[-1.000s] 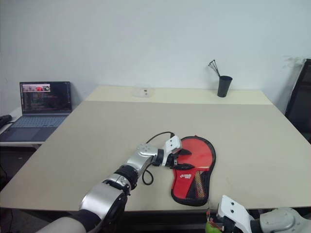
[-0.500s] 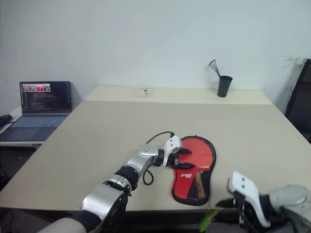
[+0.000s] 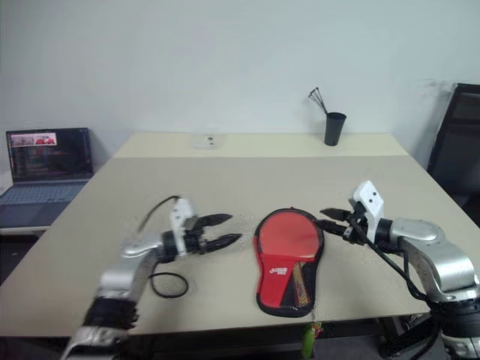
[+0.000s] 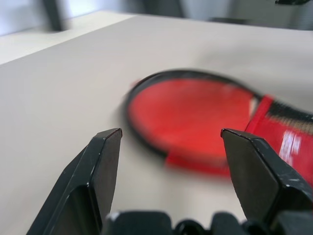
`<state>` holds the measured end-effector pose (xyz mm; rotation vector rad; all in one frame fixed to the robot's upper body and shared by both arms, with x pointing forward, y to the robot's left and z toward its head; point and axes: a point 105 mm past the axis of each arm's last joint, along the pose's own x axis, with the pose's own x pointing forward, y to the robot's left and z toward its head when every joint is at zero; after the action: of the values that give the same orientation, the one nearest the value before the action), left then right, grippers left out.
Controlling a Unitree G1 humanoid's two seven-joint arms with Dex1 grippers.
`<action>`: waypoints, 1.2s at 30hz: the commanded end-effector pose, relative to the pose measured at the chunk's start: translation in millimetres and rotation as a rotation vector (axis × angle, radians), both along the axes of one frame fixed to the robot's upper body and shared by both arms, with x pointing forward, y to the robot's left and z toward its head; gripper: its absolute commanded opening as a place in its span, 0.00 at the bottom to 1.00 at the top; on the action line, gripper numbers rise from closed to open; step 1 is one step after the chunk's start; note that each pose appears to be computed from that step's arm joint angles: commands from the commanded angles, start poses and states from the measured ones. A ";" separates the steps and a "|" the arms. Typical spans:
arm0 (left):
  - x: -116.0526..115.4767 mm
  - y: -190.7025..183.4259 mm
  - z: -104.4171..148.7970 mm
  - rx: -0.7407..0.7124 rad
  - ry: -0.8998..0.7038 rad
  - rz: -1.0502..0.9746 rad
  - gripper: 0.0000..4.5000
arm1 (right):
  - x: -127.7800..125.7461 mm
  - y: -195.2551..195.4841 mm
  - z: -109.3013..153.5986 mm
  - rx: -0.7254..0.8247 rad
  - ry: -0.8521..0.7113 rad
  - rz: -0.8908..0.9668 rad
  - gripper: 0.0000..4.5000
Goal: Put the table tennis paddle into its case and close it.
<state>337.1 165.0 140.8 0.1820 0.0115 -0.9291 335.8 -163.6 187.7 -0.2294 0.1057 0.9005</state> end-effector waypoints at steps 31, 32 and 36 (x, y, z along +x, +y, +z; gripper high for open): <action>-7.9 19.8 37.6 -0.073 -0.144 0.274 0.79 | 39.7 -22.0 -23.9 0.014 -0.004 -0.116 0.39; -7.7 19.9 37.6 -0.073 -0.144 0.274 0.79 | 40.1 -22.5 -24.0 0.015 -0.004 -0.121 0.39; -7.5 21.0 37.8 -0.073 -0.147 0.276 0.79 | 40.4 -24.7 -24.8 0.016 -0.004 -0.130 0.39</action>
<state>330.2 187.8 166.8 0.1488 -0.0826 -0.6268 375.3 -184.3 147.6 -0.1856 0.1719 0.7869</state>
